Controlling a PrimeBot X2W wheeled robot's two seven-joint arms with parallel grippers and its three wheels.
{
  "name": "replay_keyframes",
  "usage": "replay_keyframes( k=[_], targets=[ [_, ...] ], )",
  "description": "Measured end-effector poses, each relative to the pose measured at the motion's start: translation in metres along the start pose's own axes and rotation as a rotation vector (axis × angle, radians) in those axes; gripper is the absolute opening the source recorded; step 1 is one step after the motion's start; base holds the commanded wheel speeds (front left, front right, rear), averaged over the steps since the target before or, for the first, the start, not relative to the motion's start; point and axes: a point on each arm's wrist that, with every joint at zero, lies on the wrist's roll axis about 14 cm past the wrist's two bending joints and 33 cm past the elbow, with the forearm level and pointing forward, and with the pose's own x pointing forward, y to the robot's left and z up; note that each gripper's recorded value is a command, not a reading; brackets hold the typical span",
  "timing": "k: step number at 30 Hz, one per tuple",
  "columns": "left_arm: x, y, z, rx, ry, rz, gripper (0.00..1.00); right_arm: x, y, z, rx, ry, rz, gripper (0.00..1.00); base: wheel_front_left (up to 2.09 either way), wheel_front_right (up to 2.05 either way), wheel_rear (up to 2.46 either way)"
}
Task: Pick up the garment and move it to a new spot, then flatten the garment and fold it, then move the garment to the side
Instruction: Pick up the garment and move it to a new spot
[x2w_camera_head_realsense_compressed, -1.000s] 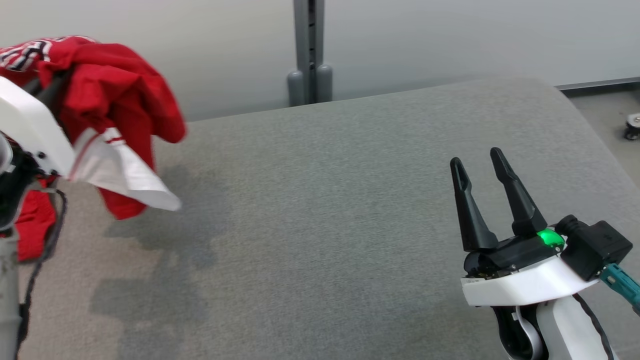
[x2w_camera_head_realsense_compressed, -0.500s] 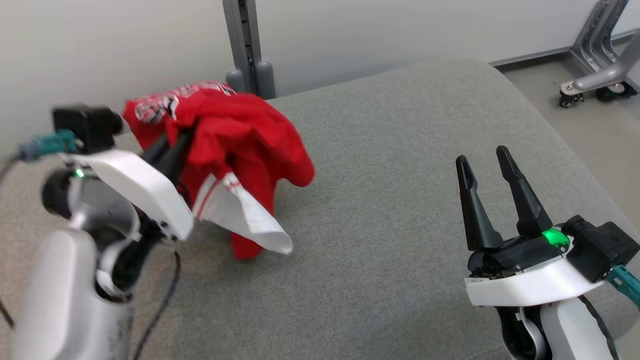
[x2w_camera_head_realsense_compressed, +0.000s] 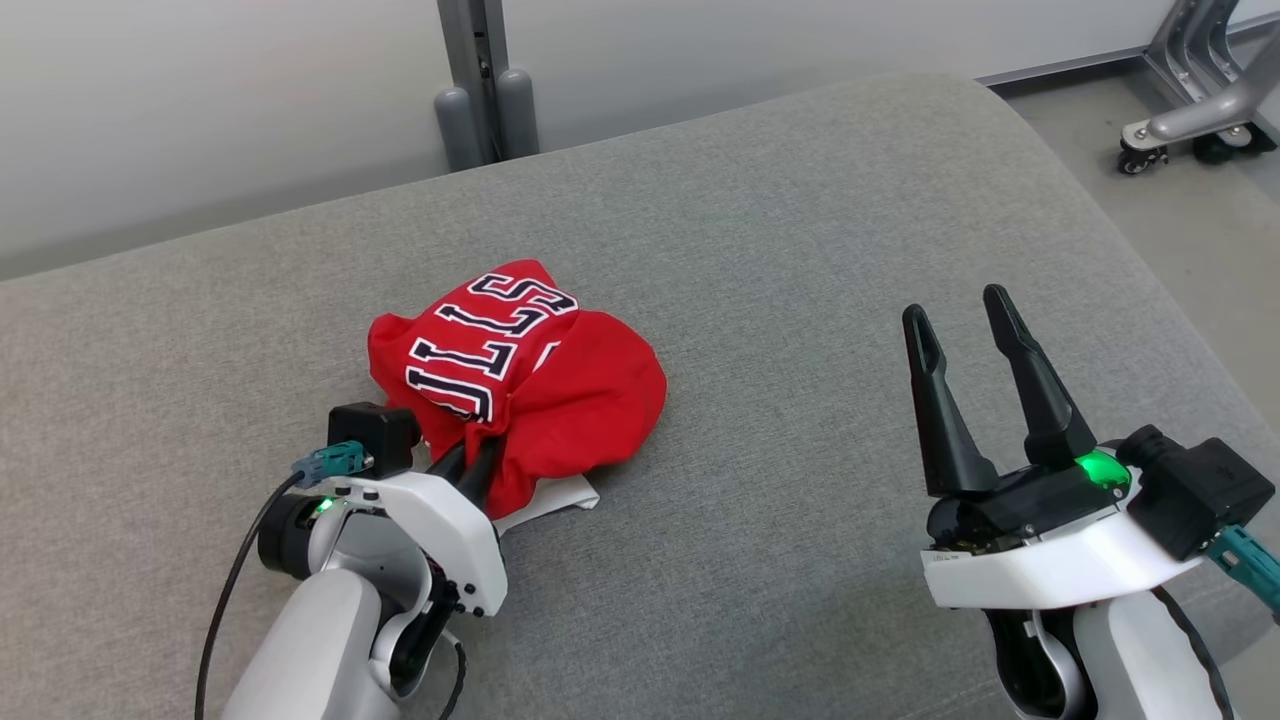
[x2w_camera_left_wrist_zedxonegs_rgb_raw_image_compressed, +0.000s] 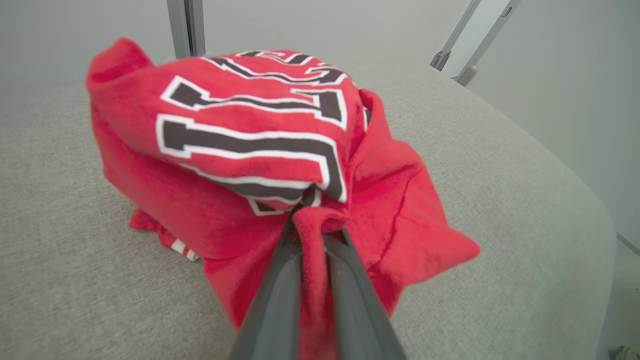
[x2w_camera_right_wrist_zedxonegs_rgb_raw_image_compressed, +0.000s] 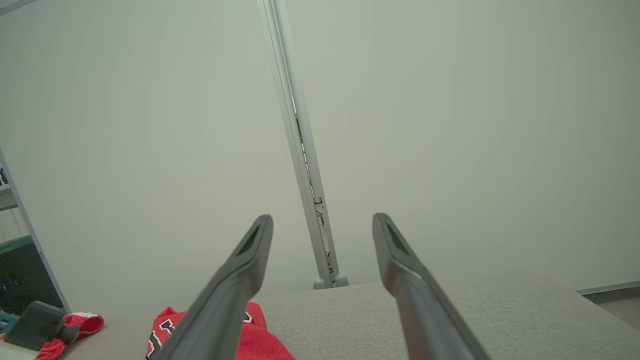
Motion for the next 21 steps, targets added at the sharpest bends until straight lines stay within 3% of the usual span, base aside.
replay_keyframes(
  k=[2, 4, 5, 6, 14, 21],
  targets=[
    [0.002, 0.001, 0.000, 0.005, -0.013, 0.002, 0.00, 0.001, 0.001, -0.001, 0.003, 0.002, 0.002, 1.00, 0.00, 0.00, 0.00],
    [0.003, 0.002, 0.007, 0.010, -0.042, 0.003, 0.49, 0.002, 0.002, -0.002, 0.006, 0.002, 0.005, 1.00, 0.00, 0.00, 0.00],
    [0.003, 0.002, 0.010, 0.013, -0.057, 0.001, 0.90, 0.003, 0.003, -0.003, 0.008, 0.004, 0.008, 1.00, 0.00, 0.00, 0.00],
    [0.002, 0.002, 0.012, 0.014, -0.068, 0.000, 1.00, 0.003, 0.004, -0.004, 0.011, 0.005, 0.011, 1.00, 0.00, 0.00, 0.00],
    [-0.013, 0.011, 0.054, 0.055, -0.240, 0.008, 1.00, 0.006, 0.013, -0.005, 0.015, 0.006, 0.043, 1.00, 0.00, 0.00, 0.00],
    [-0.051, 0.042, 0.092, 0.073, -0.414, 0.113, 1.00, 0.005, 0.011, -0.001, 0.005, -0.002, 0.047, 1.00, 0.00, 0.00, 0.00]
  ],
)
